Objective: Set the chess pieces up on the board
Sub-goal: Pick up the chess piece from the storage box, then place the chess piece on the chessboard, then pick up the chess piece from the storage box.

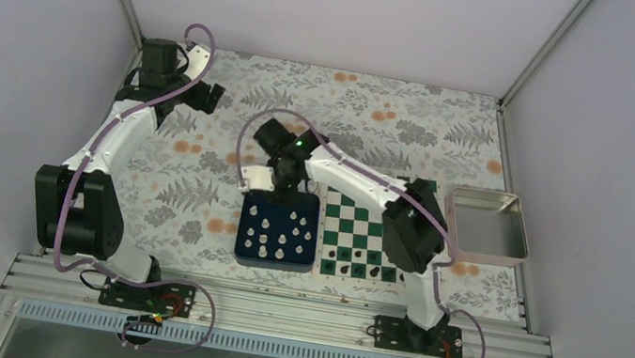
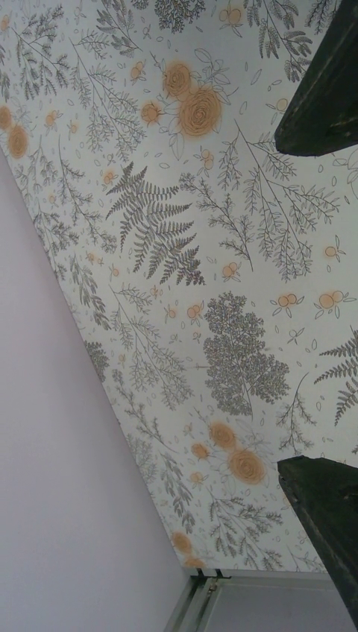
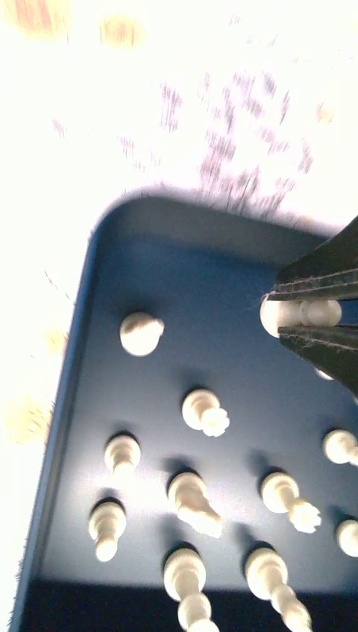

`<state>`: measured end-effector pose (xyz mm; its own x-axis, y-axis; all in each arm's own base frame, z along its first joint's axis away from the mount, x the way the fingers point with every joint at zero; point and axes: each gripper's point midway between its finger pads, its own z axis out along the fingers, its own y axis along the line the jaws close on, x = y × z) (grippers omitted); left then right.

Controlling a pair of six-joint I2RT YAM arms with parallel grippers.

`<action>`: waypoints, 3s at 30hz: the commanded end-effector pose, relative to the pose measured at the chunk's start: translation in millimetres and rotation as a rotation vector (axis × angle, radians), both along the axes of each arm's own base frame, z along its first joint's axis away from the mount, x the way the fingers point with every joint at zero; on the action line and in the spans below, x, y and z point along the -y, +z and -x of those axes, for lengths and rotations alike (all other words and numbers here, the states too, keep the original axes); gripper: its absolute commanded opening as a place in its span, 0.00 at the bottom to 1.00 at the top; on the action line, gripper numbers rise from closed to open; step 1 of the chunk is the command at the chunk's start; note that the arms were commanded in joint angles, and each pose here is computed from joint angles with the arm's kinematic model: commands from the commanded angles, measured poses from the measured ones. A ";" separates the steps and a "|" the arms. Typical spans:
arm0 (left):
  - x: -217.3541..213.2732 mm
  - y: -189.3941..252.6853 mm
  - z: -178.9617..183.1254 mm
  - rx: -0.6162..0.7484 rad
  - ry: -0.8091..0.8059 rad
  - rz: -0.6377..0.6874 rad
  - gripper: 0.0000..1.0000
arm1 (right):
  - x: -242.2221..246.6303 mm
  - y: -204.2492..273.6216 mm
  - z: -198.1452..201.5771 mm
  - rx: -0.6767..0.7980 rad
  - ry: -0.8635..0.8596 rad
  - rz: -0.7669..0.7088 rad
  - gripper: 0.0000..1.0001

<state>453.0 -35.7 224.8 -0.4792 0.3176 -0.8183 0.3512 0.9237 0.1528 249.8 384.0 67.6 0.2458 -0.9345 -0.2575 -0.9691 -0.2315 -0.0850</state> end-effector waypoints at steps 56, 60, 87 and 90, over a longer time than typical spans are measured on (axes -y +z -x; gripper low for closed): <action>3.3 0.6 1.2 0.009 -0.029 0.001 1.00 | 148.2 -47.9 -99.6 -0.133 -0.406 0.101 0.09; 3.3 1.6 1.6 0.011 -0.029 0.001 1.00 | 148.0 -38.7 -101.9 -0.117 -0.410 0.094 0.21; 3.8 7.9 3.7 0.028 -0.034 -0.004 1.00 | -28.2 33.4 9.3 -0.043 0.046 -0.142 0.34; 3.8 8.1 4.5 0.027 -0.035 -0.003 1.00 | -36.9 20.5 16.0 -0.047 0.063 -0.133 0.36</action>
